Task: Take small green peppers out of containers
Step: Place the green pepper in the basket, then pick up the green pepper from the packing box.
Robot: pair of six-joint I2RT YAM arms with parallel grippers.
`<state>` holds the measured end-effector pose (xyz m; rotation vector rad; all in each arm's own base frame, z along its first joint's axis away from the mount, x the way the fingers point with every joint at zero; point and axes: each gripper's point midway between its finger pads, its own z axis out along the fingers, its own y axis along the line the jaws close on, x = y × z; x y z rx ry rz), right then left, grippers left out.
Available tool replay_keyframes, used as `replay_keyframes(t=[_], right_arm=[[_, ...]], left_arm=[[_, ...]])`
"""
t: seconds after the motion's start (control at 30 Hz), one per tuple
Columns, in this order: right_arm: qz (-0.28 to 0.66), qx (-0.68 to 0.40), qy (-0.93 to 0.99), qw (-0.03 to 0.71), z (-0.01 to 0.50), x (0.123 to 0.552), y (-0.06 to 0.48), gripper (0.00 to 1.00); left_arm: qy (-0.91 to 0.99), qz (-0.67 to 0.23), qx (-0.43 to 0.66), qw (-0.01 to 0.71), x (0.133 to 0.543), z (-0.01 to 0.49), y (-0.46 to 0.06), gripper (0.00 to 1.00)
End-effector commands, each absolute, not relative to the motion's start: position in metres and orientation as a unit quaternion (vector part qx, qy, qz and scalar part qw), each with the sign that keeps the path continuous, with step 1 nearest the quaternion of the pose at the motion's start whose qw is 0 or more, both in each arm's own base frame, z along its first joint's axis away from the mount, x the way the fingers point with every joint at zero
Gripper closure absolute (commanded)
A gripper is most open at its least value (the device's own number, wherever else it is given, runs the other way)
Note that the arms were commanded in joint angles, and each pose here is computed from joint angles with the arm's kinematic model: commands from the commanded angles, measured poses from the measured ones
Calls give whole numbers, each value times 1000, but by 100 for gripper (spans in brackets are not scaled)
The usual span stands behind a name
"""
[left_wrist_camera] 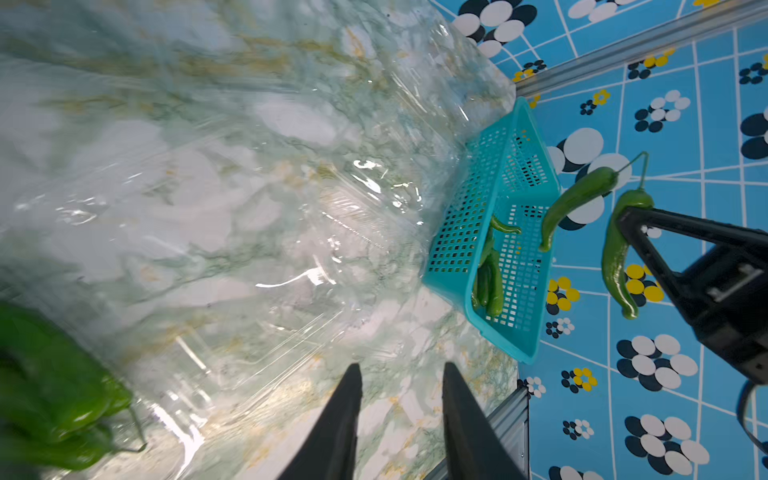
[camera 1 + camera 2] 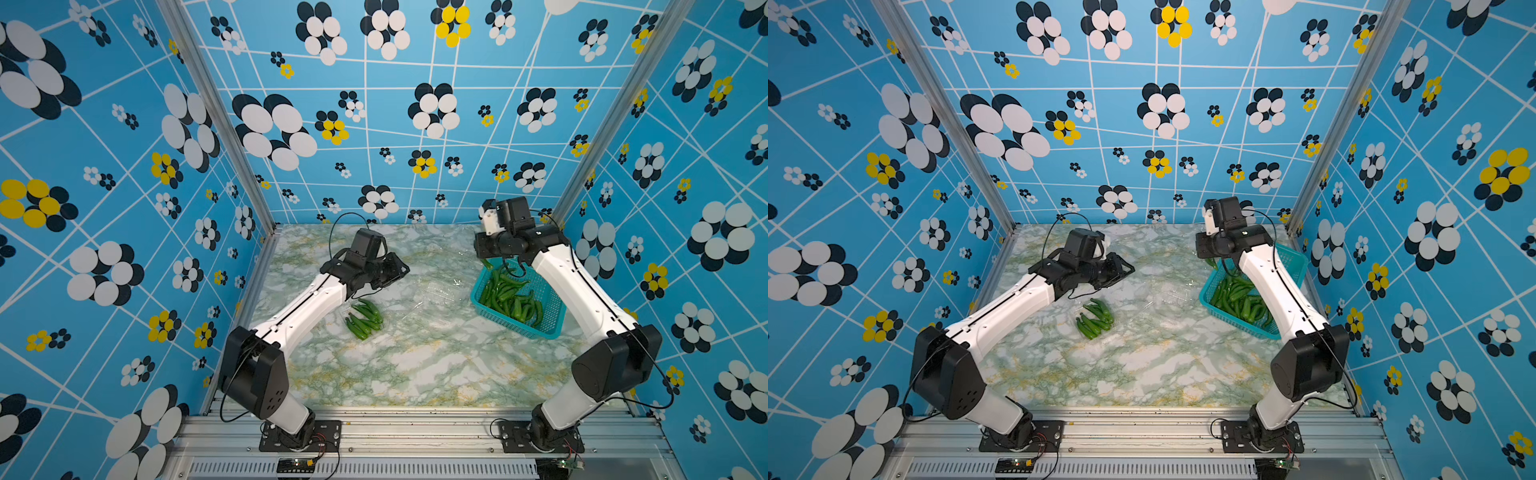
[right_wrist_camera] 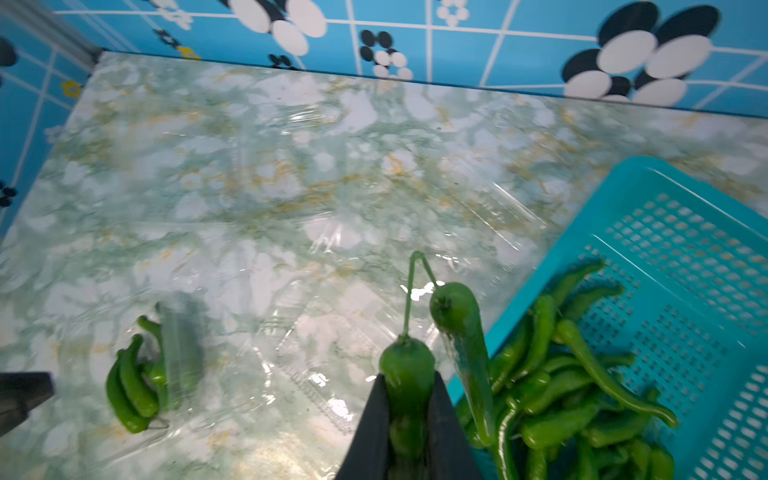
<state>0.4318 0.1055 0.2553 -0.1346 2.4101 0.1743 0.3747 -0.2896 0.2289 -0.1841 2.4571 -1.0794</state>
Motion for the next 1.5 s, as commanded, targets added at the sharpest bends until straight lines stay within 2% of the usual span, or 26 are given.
replay_keyframes(t=[0.0, 0.23, 0.37, 0.43, 0.5, 0.57, 0.67, 0.8, 1.1, 1.27, 1.47], right_arm=[[52, 13, 938, 343, 234, 428, 68, 100], [-1, 84, 960, 269, 155, 419, 9, 98], [7, 94, 966, 243, 130, 413, 9, 81], [9, 95, 966, 241, 131, 411, 9, 66], [4, 91, 966, 244, 138, 409, 8, 57], [4, 90, 964, 252, 149, 409, 8, 54], [40, 74, 958, 273, 164, 409, 22, 55], [101, 4, 955, 280, 179, 404, 72, 56], [172, -246, 928, 222, 185, 363, 264, 57], [187, -329, 904, 199, 179, 349, 342, 59], [190, -390, 888, 152, 148, 326, 399, 60]], left_arm=[[902, -388, -20, 191, 374, 215, -326, 65], [899, -415, 26, 137, 373, 188, -397, 65], [899, -416, 28, 130, 374, 182, -405, 65], [902, -410, 28, 133, 375, 181, -401, 65], [904, -404, 26, 135, 376, 180, -395, 65], [905, -402, 22, 138, 377, 182, -388, 65], [906, -395, 6, 151, 379, 186, -367, 65], [909, -377, -41, 174, 380, 188, -315, 64], [913, -315, -180, 185, 348, 154, -172, 64], [906, -302, -231, 185, 323, 139, -128, 64], [900, -300, -258, 185, 308, 129, -106, 64]])
